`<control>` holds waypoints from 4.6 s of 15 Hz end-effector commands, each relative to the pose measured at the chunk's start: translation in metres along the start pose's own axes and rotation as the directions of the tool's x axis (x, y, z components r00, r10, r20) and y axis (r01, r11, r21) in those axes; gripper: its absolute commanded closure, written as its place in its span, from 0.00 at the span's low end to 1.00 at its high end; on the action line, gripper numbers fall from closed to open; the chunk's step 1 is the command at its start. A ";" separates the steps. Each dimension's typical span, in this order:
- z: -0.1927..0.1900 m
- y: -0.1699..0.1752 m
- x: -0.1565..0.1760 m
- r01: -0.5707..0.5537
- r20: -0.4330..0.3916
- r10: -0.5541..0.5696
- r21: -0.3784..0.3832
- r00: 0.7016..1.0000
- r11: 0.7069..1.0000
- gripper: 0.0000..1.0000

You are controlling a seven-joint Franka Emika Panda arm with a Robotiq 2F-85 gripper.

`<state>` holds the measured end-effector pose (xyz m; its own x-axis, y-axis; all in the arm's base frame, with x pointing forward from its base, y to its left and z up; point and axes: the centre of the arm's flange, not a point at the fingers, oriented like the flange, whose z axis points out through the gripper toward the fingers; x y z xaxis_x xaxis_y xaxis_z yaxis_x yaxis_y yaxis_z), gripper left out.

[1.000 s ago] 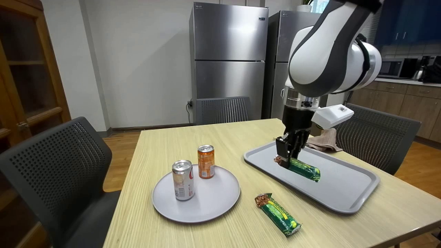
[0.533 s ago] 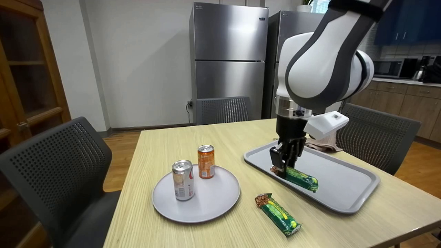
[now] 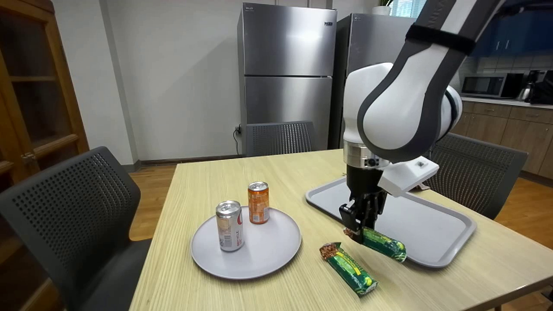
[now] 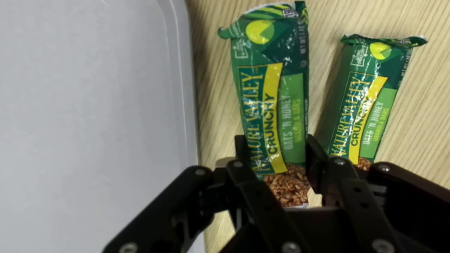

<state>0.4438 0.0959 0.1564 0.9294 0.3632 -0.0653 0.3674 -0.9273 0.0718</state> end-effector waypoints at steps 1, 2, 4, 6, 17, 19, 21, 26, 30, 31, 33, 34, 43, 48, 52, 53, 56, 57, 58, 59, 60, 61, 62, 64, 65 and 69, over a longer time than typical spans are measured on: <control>0.013 -0.006 0.008 -0.027 0.021 0.028 -0.028 0.999 0.999 0.84; 0.016 -0.007 0.008 -0.031 0.026 0.031 -0.030 0.999 0.999 0.84; 0.019 -0.008 0.009 -0.034 0.033 0.035 -0.031 0.999 0.999 0.84; 0.018 -0.008 0.009 -0.036 0.034 0.037 -0.032 0.999 0.999 0.34; -0.023 -0.013 0.016 0.013 -0.039 -0.014 -0.016 0.999 1.000 0.00; -0.030 -0.018 0.019 0.030 -0.056 -0.031 -0.017 0.998 0.999 0.00; -0.035 -0.024 0.023 0.049 -0.071 -0.050 -0.017 0.996 0.999 0.00; -0.046 -0.040 0.039 0.101 -0.101 -0.102 -0.015 0.990 0.995 0.00; -0.054 -0.051 0.058 0.136 -0.125 -0.136 -0.013 0.983 0.991 0.00; -0.056 -0.053 0.063 0.142 -0.132 -0.142 -0.013 0.981 0.990 0.00; -0.060 -0.059 0.074 0.154 -0.148 -0.154 -0.013 0.977 0.988 0.00; -0.061 -0.061 0.080 0.160 -0.154 -0.160 -0.012 0.975 0.987 0.00; -0.058 -0.084 0.134 0.218 -0.187 -0.215 -0.007 0.959 0.976 0.00; -0.053 -0.095 0.162 0.249 -0.191 -0.247 -0.012 0.950 0.968 0.00; -0.047 -0.100 0.183 0.267 -0.192 -0.265 -0.016 0.945 0.964 0.00; -0.045 -0.100 0.188 0.268 -0.191 -0.266 -0.017 0.945 0.963 0.00; -0.041 -0.098 0.203 0.265 -0.190 -0.265 -0.024 0.945 0.964 0.00; -0.039 -0.098 0.209 0.265 -0.190 -0.265 -0.026 0.945 0.964 0.00; -0.038 -0.098 0.213 0.264 -0.188 -0.264 -0.026 0.946 0.964 0.00; -0.037 -0.099 0.218 0.261 -0.188 -0.262 -0.027 0.947 0.965 0.00; -0.037 -0.099 0.221 0.260 -0.190 -0.261 -0.027 0.947 0.965 0.00; -0.037 -0.099 0.225 0.260 -0.190 -0.260 -0.026 0.947 0.965 0.00; -0.036 -0.100 0.228 0.260 -0.192 -0.261 -0.028 0.946 0.965 0.00; -0.036 -0.101 0.232 0.261 -0.197 -0.262 -0.029 0.945 0.965 0.00; -0.037 -0.101 0.234 0.262 -0.199 -0.263 -0.030 0.944 0.965 0.00; -0.039 -0.097 0.234 0.263 -0.204 -0.264 -0.031 0.943 0.964 0.42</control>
<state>0.6158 0.2719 0.1691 0.7985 0.5862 0.1367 0.5824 -0.8098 0.0709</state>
